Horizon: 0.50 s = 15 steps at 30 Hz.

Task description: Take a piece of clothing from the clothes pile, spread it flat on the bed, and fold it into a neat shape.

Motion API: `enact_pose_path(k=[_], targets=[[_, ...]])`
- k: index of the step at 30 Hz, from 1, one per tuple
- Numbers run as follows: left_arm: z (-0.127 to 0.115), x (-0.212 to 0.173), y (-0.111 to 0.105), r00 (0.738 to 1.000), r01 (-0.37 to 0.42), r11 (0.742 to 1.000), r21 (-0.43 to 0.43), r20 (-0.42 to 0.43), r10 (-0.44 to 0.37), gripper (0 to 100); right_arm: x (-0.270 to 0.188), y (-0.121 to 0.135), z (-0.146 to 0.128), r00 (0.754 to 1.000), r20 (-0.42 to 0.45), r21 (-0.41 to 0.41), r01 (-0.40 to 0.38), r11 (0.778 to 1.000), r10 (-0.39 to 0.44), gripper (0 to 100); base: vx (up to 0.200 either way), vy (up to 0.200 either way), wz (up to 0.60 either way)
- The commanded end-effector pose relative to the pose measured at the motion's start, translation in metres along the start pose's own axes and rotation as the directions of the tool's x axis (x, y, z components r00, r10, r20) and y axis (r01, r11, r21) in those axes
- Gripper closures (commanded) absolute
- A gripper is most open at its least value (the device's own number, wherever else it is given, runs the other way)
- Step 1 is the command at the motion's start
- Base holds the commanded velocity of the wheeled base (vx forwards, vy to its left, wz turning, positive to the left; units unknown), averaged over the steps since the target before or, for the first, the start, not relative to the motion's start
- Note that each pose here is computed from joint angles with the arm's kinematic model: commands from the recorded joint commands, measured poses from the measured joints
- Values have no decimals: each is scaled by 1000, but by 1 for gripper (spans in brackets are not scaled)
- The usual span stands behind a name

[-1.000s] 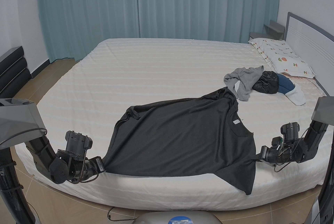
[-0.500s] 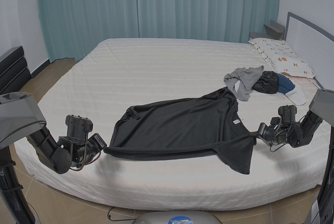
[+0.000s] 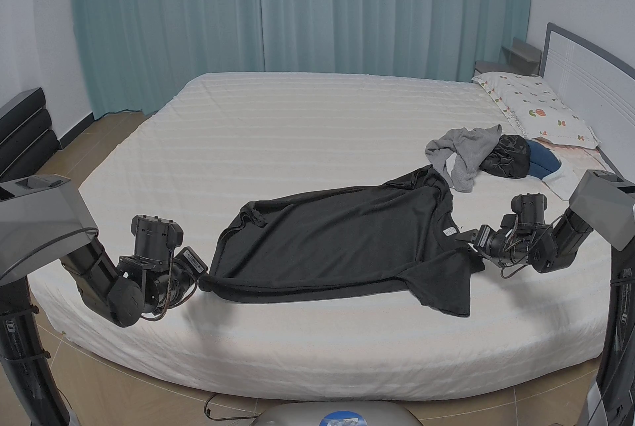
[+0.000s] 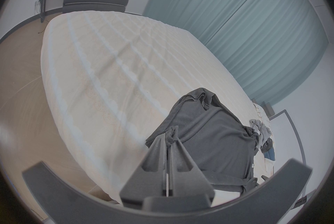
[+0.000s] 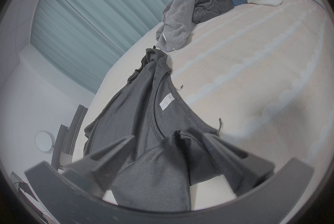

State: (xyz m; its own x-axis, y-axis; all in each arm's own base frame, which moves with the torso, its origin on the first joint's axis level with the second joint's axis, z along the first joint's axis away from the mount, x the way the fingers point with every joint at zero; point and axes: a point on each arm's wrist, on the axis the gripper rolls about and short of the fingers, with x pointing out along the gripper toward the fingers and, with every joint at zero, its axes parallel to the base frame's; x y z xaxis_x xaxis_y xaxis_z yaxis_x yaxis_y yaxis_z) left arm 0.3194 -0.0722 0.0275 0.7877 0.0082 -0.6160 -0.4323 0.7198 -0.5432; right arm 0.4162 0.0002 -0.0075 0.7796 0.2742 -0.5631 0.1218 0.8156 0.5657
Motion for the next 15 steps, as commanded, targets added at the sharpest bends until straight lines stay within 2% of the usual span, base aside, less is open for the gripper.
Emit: enact_pose_path(k=[1,5,6,7,11,15], targets=[[-2,2,1,1000,-7,1000,2,-5,7,100,-10,0,1,1000,-2,11,-2,1000,2,0,0,0,0],[-2,2,2,1000,-7,1000,2,-5,7,100,-28,4,-4,999,-37,16,-32,999,33,0,0,0,0],[-2,1,2,1000,-7,1000,2,-5,7,100,-39,6,-14,995,-87,26,-51,998,54,0,0,0,0],[-2,1,2,1000,-7,1000,2,-5,7,100,-40,7,-15,995,-89,25,-52,998,54,0,0,0,0],[-2,0,2,1000,-5,1000,2,-4,5,100,-51,4,-46,979,-196,26,-46,999,50,0,0,0,0],[-2,-1,2,1000,-7,1000,2,-5,7,100,-52,2,-55,973,-228,22,-37,999,41,0,0,0,0]])
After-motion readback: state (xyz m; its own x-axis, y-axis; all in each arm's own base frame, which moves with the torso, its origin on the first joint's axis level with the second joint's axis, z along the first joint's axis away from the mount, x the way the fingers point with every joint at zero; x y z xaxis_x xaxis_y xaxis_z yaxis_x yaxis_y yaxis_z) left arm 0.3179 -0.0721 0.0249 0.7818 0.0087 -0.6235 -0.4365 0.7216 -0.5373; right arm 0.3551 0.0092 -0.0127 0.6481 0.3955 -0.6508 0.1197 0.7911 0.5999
